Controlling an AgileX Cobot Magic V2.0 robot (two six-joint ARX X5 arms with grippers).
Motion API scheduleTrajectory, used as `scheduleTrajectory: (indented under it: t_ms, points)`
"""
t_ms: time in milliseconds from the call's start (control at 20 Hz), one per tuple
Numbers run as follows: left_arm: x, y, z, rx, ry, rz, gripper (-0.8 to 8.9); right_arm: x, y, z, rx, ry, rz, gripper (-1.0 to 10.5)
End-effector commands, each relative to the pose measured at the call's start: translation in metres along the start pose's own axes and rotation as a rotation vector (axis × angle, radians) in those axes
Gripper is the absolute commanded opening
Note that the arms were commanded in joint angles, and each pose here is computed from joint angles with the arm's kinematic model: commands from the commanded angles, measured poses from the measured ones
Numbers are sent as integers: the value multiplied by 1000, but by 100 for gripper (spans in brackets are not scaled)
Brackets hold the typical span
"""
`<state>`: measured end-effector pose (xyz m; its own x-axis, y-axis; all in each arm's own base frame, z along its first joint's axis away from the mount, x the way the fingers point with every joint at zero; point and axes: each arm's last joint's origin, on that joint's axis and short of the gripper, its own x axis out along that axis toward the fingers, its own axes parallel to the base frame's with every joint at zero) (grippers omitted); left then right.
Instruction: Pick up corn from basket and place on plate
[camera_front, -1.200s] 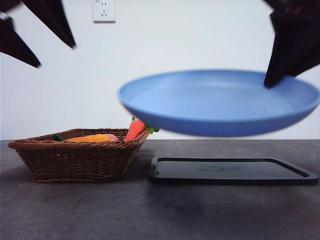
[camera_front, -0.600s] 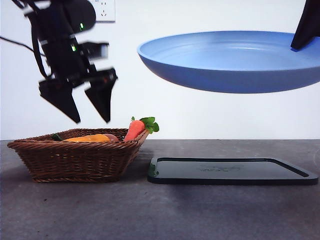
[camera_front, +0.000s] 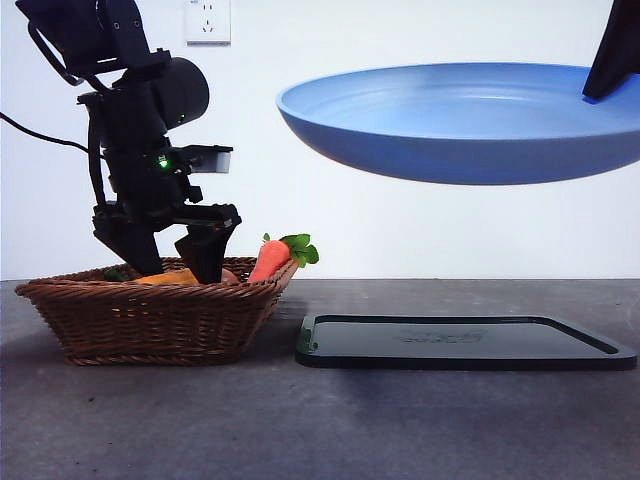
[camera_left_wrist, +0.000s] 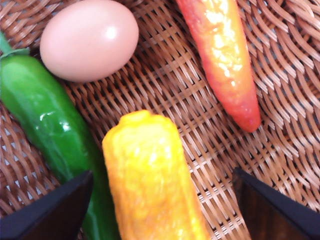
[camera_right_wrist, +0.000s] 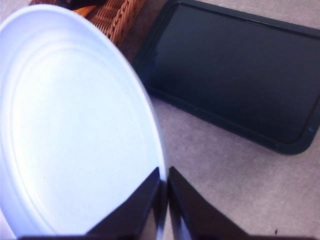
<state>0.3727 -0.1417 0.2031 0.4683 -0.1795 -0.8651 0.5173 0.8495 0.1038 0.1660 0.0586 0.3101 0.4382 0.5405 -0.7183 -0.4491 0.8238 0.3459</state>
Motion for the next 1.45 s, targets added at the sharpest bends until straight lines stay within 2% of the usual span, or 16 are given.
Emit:
scheduleTrajectory:
  t_ms: [50,150,450,650,850,1000,1200,1350,1450]
  points:
    - [6,-1,4,13,-2,1,340,-1,1,4,3,-16,5,2]
    - [6,-1,3,13,11,-2,278,-1,1,4,2,-20,6,2]
    - [6,-2,0,-19,45,-9,202,-2,0,5,8,-25,2,2]
    - [-4,-1,6,-50,41,-10,202,-1,0,5,15,-23,2,2]
    - [-39,2,22,-71,-16,-40,202,2,-2,6,35,-14,-8,2]
    - [-83,1,31,-100,-102,-129,202,12,-7,12,62,-10,-35,2]
    - [-156,-7,35,-131,-291,-322,202,43,-21,23,113,53,-31,2]
    - [-191,-23,31,-88,-372,-421,202,70,-31,33,175,67,29,2]
    - [-195,-40,32,-44,-370,-479,202,84,-35,39,225,53,83,2]
